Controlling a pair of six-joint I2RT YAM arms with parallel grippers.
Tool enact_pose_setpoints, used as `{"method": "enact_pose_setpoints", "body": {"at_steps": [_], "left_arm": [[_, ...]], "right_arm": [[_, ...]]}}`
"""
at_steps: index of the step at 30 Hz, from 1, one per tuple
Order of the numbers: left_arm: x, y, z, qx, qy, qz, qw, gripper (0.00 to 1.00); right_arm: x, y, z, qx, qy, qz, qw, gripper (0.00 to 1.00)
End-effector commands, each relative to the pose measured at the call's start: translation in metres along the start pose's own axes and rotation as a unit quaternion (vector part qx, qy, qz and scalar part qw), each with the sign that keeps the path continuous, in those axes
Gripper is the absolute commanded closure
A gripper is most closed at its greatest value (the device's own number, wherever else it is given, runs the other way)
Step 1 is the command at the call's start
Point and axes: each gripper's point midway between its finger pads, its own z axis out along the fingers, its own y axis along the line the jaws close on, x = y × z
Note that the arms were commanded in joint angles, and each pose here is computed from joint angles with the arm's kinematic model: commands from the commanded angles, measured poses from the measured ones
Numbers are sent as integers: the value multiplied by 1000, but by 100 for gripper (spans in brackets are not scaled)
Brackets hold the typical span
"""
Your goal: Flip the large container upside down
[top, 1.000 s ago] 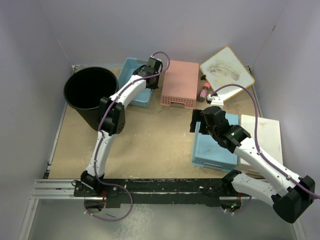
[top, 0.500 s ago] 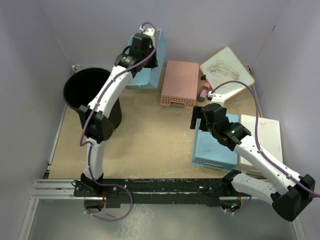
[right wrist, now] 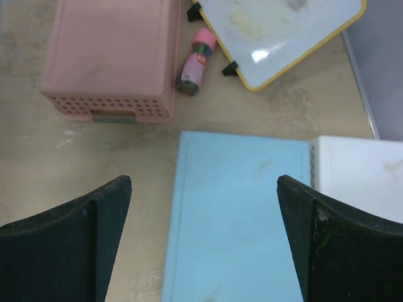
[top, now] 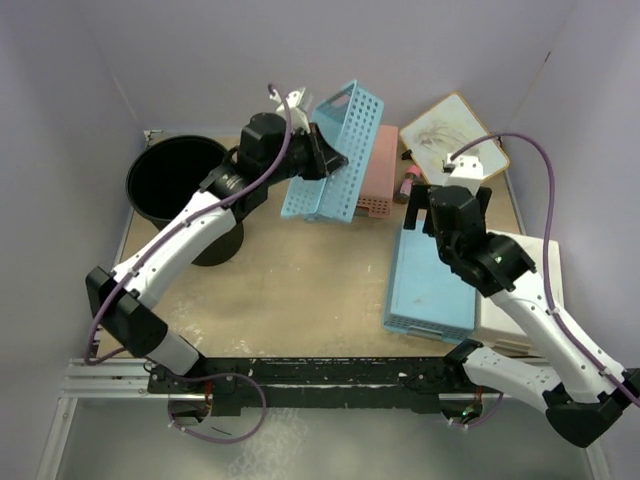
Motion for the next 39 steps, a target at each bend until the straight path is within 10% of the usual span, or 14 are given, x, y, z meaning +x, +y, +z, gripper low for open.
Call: {"method": "enact_pose_setpoints", "body": {"at_steps": [1, 13, 39], "left_arm": [[-26, -51, -38, 128, -65, -75, 987, 100], [22, -70, -90, 292, -64, -280, 912, 100], [139, -1, -110, 284, -5, -465, 839, 100]], "right_arm": [[-61, -8, -19, 6, -40, 7, 999, 0], [-85, -6, -11, -6, -16, 26, 1000, 0], [-71, 22, 2, -61, 4, 16, 998, 0]]}}
